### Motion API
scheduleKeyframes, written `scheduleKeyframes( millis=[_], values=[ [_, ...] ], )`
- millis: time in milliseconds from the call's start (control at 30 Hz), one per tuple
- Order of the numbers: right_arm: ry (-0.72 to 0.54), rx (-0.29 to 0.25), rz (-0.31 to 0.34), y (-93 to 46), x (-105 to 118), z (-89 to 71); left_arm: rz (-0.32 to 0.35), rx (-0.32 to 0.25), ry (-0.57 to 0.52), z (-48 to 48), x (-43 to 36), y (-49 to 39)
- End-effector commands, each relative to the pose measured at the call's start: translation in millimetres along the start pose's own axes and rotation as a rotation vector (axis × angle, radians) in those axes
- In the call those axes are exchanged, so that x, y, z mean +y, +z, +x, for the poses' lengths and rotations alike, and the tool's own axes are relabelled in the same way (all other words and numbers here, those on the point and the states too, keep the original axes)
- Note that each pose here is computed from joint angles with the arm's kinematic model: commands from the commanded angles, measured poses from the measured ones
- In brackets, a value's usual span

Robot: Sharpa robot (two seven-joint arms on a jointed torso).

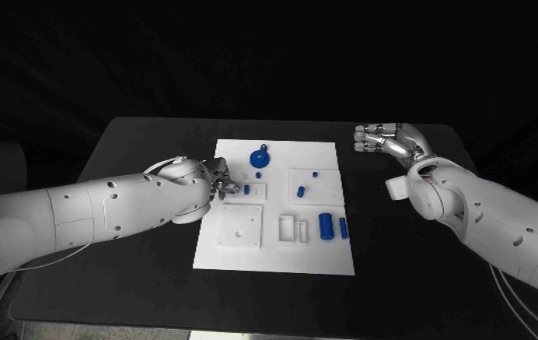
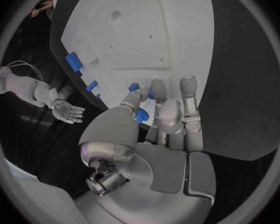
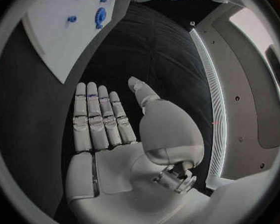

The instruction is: Assemble the parts on the task board

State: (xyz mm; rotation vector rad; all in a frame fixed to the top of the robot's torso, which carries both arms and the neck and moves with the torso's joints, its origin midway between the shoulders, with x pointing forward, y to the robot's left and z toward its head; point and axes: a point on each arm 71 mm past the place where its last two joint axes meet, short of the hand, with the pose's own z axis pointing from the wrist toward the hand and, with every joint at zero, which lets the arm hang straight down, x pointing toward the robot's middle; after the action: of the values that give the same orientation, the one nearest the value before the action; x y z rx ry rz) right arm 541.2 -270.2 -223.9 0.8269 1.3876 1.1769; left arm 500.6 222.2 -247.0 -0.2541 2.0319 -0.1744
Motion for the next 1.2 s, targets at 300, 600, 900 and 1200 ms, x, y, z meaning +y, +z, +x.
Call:
scheduleKeyframes(
  millis=[300, 600, 900, 1200],
  values=[
    [0.003, 0.024, -0.01, 0.4, 0.5, 2.6, 0.008, 0.047, 0.023, 7.8, -3.9, 1.3],
    [0.004, 0.025, -0.009, 0.6, -0.2, 2.8, 0.009, 0.039, 0.021, 6.9, -3.9, 2.2],
    [0.003, 0.024, -0.008, 0.6, -0.5, 2.7, 0.001, 0.039, 0.019, 6.2, -2.3, 3.4],
    [0.004, 0.025, -0.008, 0.5, -0.5, 2.8, -0.006, 0.036, 0.017, 5.2, -0.2, 4.4]
  ],
)
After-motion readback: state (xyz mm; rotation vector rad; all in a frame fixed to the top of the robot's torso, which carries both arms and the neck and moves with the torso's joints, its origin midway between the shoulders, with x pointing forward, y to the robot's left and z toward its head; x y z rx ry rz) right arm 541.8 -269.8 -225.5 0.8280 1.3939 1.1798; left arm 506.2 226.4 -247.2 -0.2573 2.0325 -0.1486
